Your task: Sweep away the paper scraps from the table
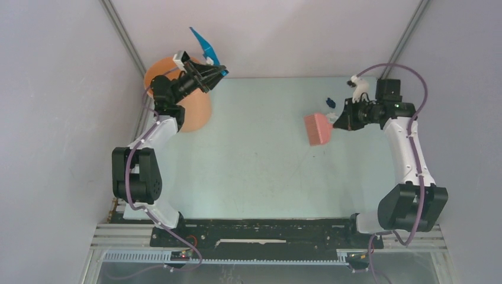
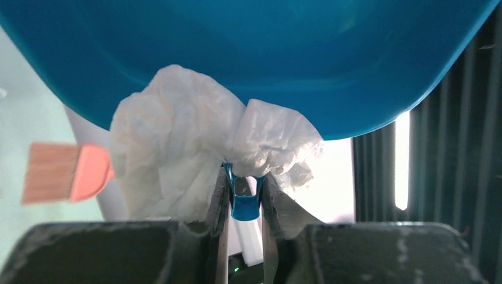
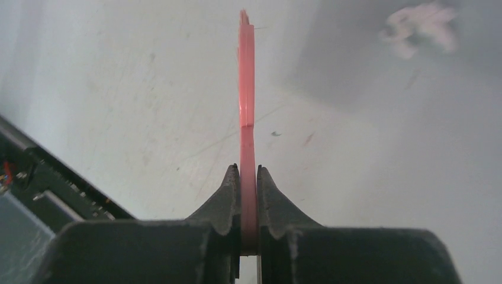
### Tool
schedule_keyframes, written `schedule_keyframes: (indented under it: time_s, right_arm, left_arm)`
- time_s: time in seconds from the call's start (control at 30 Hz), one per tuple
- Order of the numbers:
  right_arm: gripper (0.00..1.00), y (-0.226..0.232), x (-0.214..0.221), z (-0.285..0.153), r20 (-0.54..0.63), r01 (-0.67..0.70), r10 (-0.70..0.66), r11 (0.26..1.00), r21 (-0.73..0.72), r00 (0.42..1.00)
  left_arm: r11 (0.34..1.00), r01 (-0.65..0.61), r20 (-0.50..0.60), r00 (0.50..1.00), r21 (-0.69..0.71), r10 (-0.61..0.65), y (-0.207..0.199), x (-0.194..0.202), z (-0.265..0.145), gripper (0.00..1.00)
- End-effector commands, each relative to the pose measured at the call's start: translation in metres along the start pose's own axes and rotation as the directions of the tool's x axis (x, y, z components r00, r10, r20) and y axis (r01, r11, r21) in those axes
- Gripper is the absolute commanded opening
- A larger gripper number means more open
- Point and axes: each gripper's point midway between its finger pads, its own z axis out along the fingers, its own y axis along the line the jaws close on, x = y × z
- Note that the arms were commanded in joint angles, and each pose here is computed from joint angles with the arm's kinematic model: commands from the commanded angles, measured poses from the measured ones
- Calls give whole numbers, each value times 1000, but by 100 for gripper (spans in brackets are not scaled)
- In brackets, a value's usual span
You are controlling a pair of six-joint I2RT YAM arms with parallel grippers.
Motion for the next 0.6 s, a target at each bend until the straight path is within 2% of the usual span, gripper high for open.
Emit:
schedule_keyframes:
  time_s: [0.0, 0.13, 0.17, 0.23, 0.3, 0.37, 0.4, 0.47, 0.5, 0.53, 0.57]
  right_arm:
    - [0, -23, -33, -28, 44, 78, -84, 989, 124, 995]
    - [0, -54, -57, -40, 29, 118, -129, 962, 245, 991]
    - [0, -62, -61, -43, 23, 123, -134, 955, 270, 991]
    - [0, -74, -71, -48, 22, 129, -143, 942, 308, 989]
    - [0, -88, -80, -53, 14, 143, -158, 924, 354, 987]
    - [0, -102, -88, -56, 4, 158, -174, 903, 398, 985]
    - [0, -108, -91, -57, -5, 165, -179, 894, 416, 984]
    - [0, -115, -99, -59, -6, 169, -184, 883, 437, 983]
    - [0, -118, -100, -57, -10, 166, -180, 884, 437, 984]
    - [0, -119, -102, -56, -10, 165, -178, 885, 436, 984]
    - [0, -120, -103, -55, -12, 165, -177, 885, 436, 984]
  left_arm:
    - [988, -128, -147, 982, -82, 115, 13, 50, 4, 0]
    - [949, -193, -219, 966, -250, 139, 61, 79, 4, 0]
    - [923, -232, -239, 958, -307, 161, 76, 86, 2, 0]
    - [832, -341, -325, 923, -438, 208, 112, 105, -7, 0]
    - [702, -423, -422, 886, -572, 190, 148, 125, -26, 0]
    - [529, -544, -527, 826, -652, 200, 183, 138, -39, 0]
    - [421, -614, -606, 777, -668, 173, 200, 147, -48, 0]
    - [137, -774, -774, 630, -619, 61, 233, 161, -72, 0]
    - [27, -828, -829, 560, -560, -4, 239, 163, -77, 0]
    - [-34, -866, -859, 499, -498, -113, 254, 171, -89, 0]
    - [-46, -891, -871, 452, -452, -191, 266, 181, -99, 0]
